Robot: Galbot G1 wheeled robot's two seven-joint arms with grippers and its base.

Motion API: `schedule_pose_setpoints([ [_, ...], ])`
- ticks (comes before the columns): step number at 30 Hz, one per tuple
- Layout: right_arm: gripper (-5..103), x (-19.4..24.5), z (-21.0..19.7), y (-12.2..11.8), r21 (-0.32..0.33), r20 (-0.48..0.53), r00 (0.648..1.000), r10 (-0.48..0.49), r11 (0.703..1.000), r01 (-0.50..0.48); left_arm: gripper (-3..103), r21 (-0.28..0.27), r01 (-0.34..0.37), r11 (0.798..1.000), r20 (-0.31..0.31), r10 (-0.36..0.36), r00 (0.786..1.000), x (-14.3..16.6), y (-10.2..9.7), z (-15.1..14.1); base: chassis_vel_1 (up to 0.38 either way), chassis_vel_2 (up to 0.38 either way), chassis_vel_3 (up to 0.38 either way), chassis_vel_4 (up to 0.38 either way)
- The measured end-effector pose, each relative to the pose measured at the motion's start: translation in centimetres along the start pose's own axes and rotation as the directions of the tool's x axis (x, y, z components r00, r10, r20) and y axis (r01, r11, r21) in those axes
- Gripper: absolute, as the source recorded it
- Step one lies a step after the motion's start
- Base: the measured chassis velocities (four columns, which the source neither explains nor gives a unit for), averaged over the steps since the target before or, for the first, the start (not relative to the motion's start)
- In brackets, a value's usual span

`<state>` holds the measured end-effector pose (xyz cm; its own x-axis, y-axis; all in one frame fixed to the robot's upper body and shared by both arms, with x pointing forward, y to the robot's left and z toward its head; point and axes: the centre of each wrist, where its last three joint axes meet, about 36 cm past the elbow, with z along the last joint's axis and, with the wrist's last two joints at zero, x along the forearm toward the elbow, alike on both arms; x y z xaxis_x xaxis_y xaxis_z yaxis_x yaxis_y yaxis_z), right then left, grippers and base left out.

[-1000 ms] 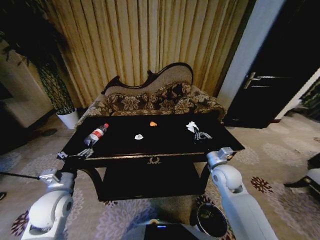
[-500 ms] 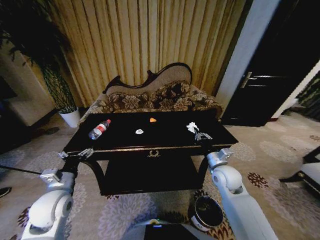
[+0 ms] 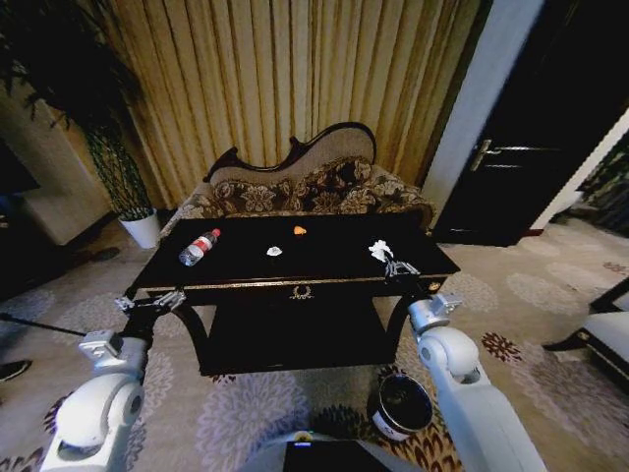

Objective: Move to the front of the table and place the trash on the table into the trash bin.

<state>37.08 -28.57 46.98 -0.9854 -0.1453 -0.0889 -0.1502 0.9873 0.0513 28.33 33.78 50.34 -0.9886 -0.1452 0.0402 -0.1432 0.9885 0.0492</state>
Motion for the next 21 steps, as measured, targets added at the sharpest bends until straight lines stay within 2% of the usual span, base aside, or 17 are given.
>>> schedule_pose_setpoints([
  [12, 1, -0.1, 0.8, 0.1, 0.007, -0.004, 1.000, 0.005, 1.000, -0.005, 100, 0.005, 0.001, 1.000, -0.005, -0.001, 1.000, 0.0, -0.1, 0.2, 0.097, -0.099, -0.102, 0.099],
  [21, 1, -0.2, 2.8, -0.7, 0.012, -0.025, 0.999, 0.044, 0.999, -0.044, 100, 0.003, 0.000, 1.000, -0.009, 0.000, 1.000, 0.1, -0.2, 0.4, 0.115, -0.106, -0.119, 0.107],
])
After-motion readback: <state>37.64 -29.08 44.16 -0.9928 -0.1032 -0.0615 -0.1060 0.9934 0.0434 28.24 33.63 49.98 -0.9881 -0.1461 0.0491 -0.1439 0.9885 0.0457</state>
